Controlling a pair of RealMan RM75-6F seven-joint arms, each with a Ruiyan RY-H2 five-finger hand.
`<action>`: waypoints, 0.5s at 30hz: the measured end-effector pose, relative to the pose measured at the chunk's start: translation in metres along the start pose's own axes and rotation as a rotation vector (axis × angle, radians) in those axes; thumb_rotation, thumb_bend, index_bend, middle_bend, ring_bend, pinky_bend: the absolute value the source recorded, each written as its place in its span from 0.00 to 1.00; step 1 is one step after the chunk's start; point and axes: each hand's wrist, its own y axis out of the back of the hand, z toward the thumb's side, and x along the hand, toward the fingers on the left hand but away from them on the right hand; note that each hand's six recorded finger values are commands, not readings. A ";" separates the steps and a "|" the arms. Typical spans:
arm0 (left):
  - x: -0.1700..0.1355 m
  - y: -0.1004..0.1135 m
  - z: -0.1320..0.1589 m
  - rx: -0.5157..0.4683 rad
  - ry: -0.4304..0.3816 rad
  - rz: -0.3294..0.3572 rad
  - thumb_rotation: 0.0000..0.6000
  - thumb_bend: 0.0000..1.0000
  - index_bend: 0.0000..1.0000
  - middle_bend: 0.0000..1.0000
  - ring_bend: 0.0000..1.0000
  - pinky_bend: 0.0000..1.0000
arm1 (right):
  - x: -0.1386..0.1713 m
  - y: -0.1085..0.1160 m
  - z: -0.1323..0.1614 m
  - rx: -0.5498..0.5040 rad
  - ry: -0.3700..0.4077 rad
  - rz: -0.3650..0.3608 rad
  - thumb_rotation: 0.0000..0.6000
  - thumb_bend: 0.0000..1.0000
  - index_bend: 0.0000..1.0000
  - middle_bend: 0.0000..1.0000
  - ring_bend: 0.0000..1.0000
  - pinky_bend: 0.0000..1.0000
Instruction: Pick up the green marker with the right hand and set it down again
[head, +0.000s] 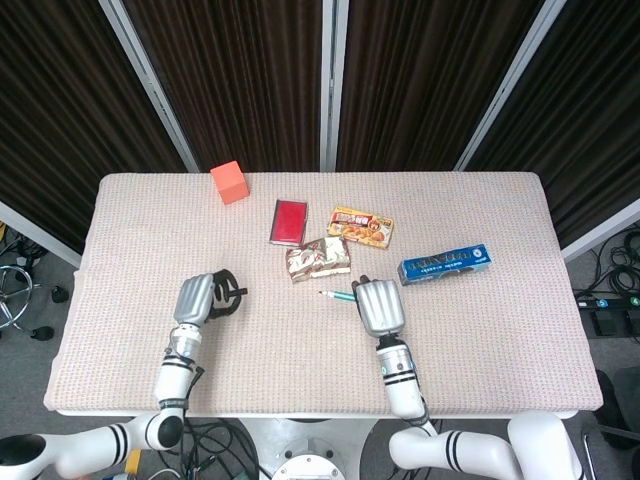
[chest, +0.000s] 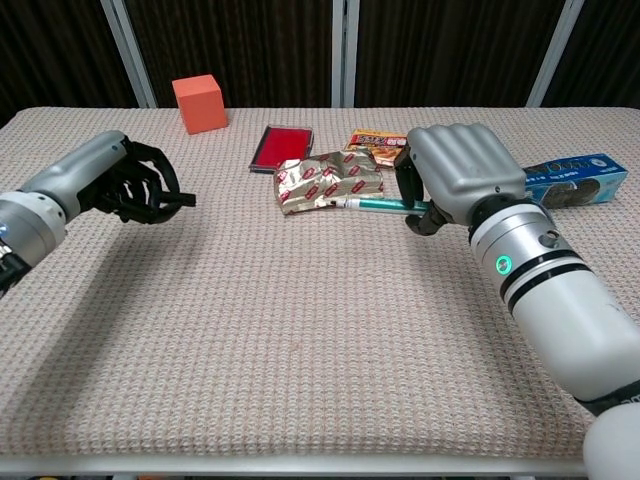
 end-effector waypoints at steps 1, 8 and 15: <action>0.000 -0.005 -0.001 -0.001 0.000 -0.017 1.00 0.39 0.57 0.59 0.55 0.56 | -0.001 -0.003 -0.001 0.002 0.002 0.011 1.00 0.14 0.68 0.60 0.70 0.82; 0.003 -0.017 -0.006 0.016 -0.011 -0.094 1.00 0.23 0.30 0.35 0.31 0.31 | -0.005 -0.021 -0.009 0.028 -0.028 0.119 1.00 0.00 0.26 0.31 0.27 0.57; 0.003 -0.003 -0.008 0.023 -0.013 -0.051 1.00 0.21 0.30 0.31 0.27 0.25 | -0.002 -0.012 -0.014 -0.022 -0.052 0.126 1.00 0.00 0.16 0.24 0.17 0.50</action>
